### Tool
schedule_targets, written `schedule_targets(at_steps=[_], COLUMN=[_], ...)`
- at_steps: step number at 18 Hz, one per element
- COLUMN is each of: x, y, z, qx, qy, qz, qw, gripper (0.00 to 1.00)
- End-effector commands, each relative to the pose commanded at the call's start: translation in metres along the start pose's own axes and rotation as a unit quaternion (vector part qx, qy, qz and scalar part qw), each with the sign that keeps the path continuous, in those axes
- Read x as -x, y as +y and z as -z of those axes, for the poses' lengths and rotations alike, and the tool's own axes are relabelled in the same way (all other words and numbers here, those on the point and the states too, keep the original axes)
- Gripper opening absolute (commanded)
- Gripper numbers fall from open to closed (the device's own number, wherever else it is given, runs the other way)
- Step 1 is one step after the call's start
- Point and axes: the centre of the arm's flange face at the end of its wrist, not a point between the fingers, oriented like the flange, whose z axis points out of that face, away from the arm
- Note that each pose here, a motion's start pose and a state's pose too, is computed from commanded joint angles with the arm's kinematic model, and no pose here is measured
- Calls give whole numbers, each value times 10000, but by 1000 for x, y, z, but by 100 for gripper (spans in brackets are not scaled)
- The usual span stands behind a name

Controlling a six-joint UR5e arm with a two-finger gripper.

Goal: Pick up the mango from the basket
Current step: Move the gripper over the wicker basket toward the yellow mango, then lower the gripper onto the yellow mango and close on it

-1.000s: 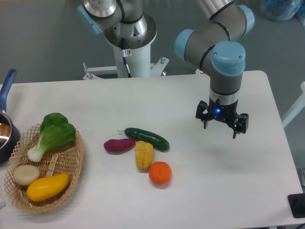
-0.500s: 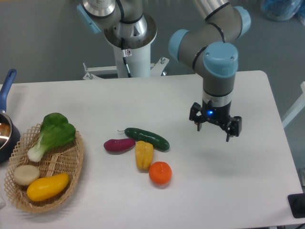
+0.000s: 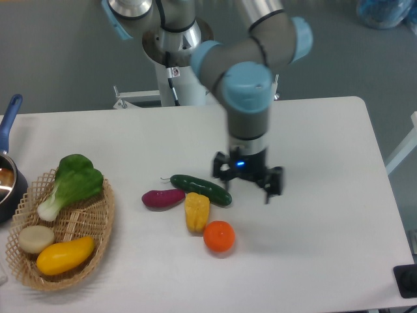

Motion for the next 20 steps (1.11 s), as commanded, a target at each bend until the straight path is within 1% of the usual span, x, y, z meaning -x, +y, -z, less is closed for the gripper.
schedule_targets(at_steps=[4,6,9,13,16,18,19,20], x=[-78,-121,-159,-199,-208,-215,-216,-228], y=[-42,-60,-88,-131,-157,-161,-161,-163], z=[-8,-11,-12,-33,-63,-77,-77,-74], qx=[-52,-85,-327,-489,-523,-470,-486,-526], qy=[202,255,232,265,292,350,370,451], qz=[-127,-284,-608,-1004,-1121,-1205,-1175,-1233], qw=[9997,9992,9973,9934,9919,9910,9912,9899], gripper=[100,100,100,100,100,100,100,100])
